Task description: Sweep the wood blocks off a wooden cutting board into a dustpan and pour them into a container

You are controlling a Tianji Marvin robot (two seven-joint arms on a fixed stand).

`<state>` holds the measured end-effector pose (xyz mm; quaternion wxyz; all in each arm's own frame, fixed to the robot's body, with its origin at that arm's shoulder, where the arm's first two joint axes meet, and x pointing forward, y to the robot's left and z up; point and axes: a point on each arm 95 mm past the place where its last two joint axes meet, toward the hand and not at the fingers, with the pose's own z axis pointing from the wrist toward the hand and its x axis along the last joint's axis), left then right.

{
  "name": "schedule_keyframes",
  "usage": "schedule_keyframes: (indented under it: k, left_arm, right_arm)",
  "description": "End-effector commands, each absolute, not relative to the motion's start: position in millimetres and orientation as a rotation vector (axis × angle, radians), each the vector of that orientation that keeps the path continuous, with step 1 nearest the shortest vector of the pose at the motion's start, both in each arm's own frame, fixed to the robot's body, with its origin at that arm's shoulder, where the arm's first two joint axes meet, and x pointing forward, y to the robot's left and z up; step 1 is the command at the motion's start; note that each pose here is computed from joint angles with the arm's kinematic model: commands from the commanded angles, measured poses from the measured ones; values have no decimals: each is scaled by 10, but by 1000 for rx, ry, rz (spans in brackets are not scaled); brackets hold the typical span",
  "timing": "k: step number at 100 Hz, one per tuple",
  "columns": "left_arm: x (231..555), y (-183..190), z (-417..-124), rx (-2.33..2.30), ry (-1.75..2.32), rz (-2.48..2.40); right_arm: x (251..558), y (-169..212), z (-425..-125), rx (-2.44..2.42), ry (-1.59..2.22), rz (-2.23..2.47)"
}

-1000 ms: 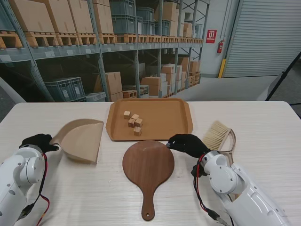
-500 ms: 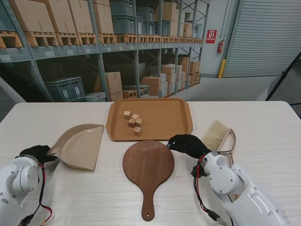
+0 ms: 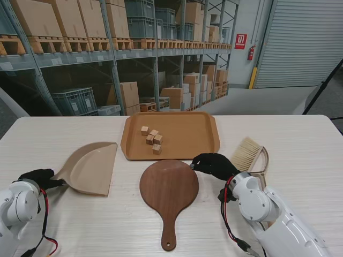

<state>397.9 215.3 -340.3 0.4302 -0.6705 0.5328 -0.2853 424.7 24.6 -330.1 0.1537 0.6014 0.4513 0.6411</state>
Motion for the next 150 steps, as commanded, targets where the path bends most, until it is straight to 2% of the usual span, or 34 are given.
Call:
schedule_keyframes:
  k: [1,27,47,67,96,117,150]
  left_arm:
    - [3938,2154,-3388,-1667,1342,-704]
    - [3843,2181,-3223,-1620,1289,-740]
    - [3820,2085,-2967,-1558,1204,-846]
    - [3889,1796,-2674,-1483,1164,-1013]
    - [4100,1113,-2364,-1439,1065,-1372]
    - [4228,602,-2402,-1603,1044,-1613]
    - [4294,119,-2785,-1824,1092,-1761]
  right_arm:
    - [4212,269,-3336,1741,1310,1830]
    - [4221,267,-3328,1736,1306,1835]
    - [4236,270,-3289,1722,1303,1844]
    - [4263,286,-3250,1708,1288,1855]
    - [4321,345,-3139,1682,1241,1889]
    - [4357,413,-3042,1660,1239,1925]
    - [4454,518,-3031,1684,1232,1947]
